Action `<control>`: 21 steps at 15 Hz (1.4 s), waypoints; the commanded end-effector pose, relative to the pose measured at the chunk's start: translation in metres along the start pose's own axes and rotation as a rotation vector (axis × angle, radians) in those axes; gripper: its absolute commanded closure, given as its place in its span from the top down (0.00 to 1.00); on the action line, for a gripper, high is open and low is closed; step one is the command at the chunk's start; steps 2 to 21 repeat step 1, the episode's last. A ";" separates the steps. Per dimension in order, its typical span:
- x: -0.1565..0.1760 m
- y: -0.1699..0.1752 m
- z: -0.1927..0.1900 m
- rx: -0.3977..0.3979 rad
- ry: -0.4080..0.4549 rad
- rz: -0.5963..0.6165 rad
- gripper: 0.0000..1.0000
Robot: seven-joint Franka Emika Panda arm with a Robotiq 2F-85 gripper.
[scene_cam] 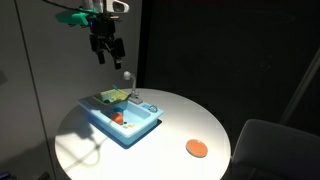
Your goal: Move the toy brush to the right slot on the toy sink
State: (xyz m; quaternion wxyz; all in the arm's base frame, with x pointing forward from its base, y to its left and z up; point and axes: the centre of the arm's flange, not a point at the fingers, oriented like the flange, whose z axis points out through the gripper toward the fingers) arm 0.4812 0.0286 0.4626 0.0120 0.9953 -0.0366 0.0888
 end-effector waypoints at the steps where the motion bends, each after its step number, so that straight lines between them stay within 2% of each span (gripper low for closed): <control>1: 0.000 0.000 0.000 0.000 0.000 0.000 1.00; 21: 0.000 0.000 0.000 0.000 0.000 0.000 1.00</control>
